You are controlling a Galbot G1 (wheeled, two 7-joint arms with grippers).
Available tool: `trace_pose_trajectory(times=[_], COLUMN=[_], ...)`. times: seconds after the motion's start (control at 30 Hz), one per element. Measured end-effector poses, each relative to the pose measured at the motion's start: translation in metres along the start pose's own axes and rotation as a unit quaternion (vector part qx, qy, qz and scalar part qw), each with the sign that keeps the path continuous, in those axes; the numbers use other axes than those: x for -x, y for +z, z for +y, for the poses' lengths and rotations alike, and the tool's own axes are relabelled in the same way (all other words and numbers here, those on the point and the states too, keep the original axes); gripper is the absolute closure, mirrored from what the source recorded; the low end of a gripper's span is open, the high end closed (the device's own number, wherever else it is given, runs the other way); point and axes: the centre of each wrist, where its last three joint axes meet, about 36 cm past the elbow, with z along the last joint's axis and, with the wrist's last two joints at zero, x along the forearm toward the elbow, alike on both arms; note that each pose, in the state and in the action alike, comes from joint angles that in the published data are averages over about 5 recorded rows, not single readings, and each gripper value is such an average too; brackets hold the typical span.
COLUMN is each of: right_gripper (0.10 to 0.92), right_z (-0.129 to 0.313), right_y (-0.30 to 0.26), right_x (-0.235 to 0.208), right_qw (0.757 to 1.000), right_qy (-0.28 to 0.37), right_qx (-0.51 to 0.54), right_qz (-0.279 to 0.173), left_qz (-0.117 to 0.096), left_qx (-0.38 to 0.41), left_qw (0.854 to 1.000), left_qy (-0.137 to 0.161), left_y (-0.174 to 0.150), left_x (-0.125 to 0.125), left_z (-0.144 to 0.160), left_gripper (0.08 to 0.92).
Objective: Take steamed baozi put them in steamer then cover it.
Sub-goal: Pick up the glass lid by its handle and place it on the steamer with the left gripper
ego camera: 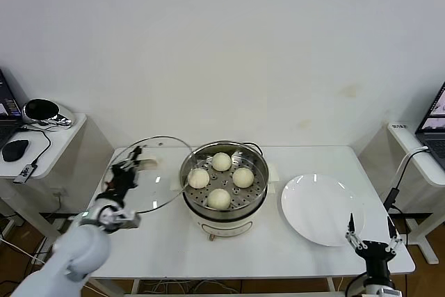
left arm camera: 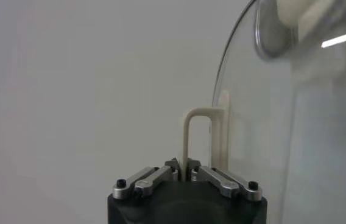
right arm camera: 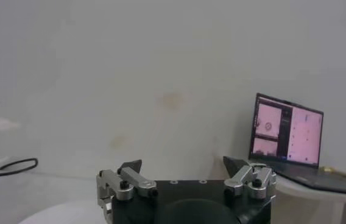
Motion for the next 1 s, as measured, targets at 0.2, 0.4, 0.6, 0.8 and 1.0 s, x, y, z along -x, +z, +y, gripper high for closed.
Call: trace_pose_trajectory(times=[0.2,0.4,0.6,0.8,1.0], right_gripper=[0.2,0.2,0.2,0.2,0.2], right_z=[0.008,0.012,0.013,0.011,0.013], right_y=[0.004,0.006,0.009,0.01,0.012], right_x=[0.0,0.0,-0.002,-0.001,0.0], right_qw=[1.0,1.0,1.0,1.0,1.0], right_qy=[-0.003,-0.007,-0.008,-0.009,-0.009], right_qx=[-0.001,-0.007,-0.011,-0.014,-0.014], right_qz=[0.005,0.007,0.009,0.009,0.011], left_qz=[-0.004,-0.013,-0.025,-0.036,-0.042], left_qx=[-0.003,0.002,0.01,0.023,0.037], left_qw=[1.0,1.0,0.999,0.999,0.998], left_qy=[0.009,0.019,0.02,0.025,0.026], left_y=[-0.052,-0.099,-0.133,-0.153,-0.164], left_x=[0.023,0.037,0.047,0.052,0.057], left_z=[-0.002,-0.009,-0.017,-0.029,-0.039], left_gripper=[0.856,0.856,0.856,0.856,0.856])
